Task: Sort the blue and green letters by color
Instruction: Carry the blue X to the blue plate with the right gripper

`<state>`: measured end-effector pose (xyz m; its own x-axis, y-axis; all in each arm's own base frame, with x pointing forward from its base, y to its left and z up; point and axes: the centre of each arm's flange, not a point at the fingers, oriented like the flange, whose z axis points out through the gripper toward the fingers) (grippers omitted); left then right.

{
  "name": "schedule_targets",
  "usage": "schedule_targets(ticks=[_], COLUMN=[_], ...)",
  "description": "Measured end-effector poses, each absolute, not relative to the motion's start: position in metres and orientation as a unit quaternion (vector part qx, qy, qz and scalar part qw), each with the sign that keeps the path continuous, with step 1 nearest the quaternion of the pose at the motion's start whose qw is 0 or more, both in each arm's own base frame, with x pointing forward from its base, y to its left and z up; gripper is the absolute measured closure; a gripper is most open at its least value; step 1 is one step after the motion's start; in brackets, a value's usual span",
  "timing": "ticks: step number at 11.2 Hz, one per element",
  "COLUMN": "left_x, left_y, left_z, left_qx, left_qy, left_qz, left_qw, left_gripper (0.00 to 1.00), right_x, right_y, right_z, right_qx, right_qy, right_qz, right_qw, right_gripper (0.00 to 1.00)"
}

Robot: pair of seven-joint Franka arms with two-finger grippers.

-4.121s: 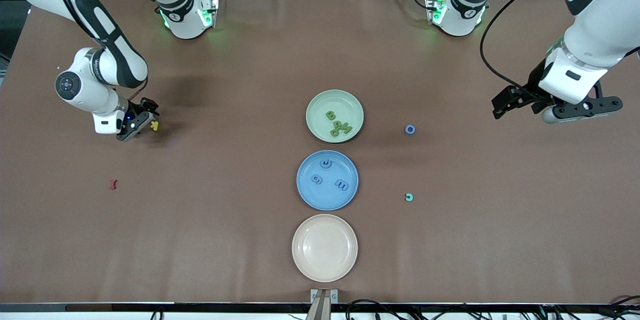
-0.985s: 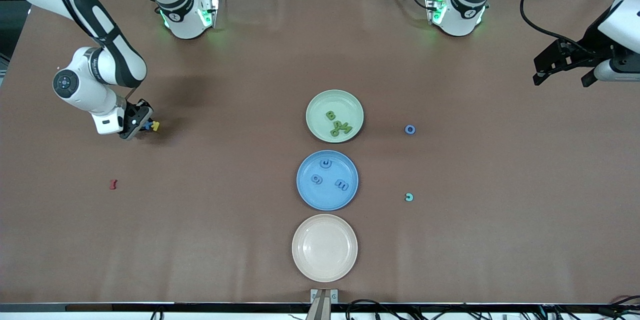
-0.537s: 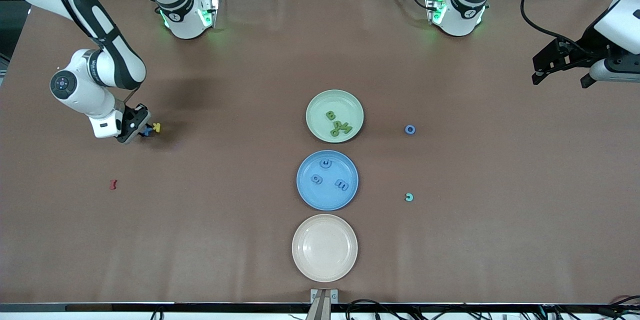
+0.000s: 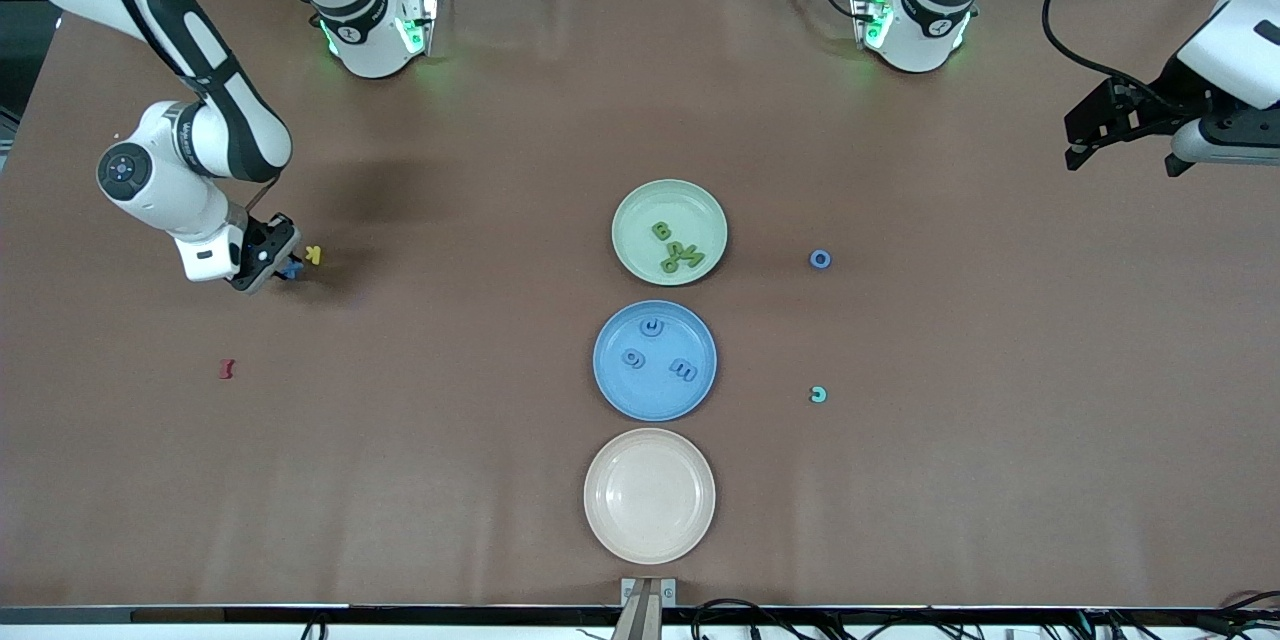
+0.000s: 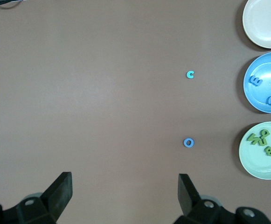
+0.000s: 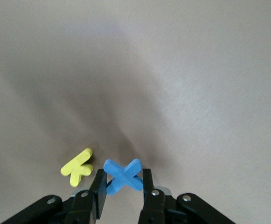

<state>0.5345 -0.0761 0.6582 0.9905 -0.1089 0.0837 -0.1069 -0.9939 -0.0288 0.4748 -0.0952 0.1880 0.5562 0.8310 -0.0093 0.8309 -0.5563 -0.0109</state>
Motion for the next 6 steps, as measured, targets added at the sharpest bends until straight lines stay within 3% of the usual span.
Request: schedule_targets(ticks=[6], left_x=[0.534], left_y=[-0.077], left_z=[0.659], left_qx=[-0.998], left_qy=[0.055], left_qz=[-0.043], left_qw=[0.011], left_gripper=[0.00], right_x=[0.509], right_y=[0.006], right_z=[0.212], right_qx=[-0.931], right_qy=[-0.364], right_qz=[-0.023], right_qw=[-0.011], right_gripper=[0.65])
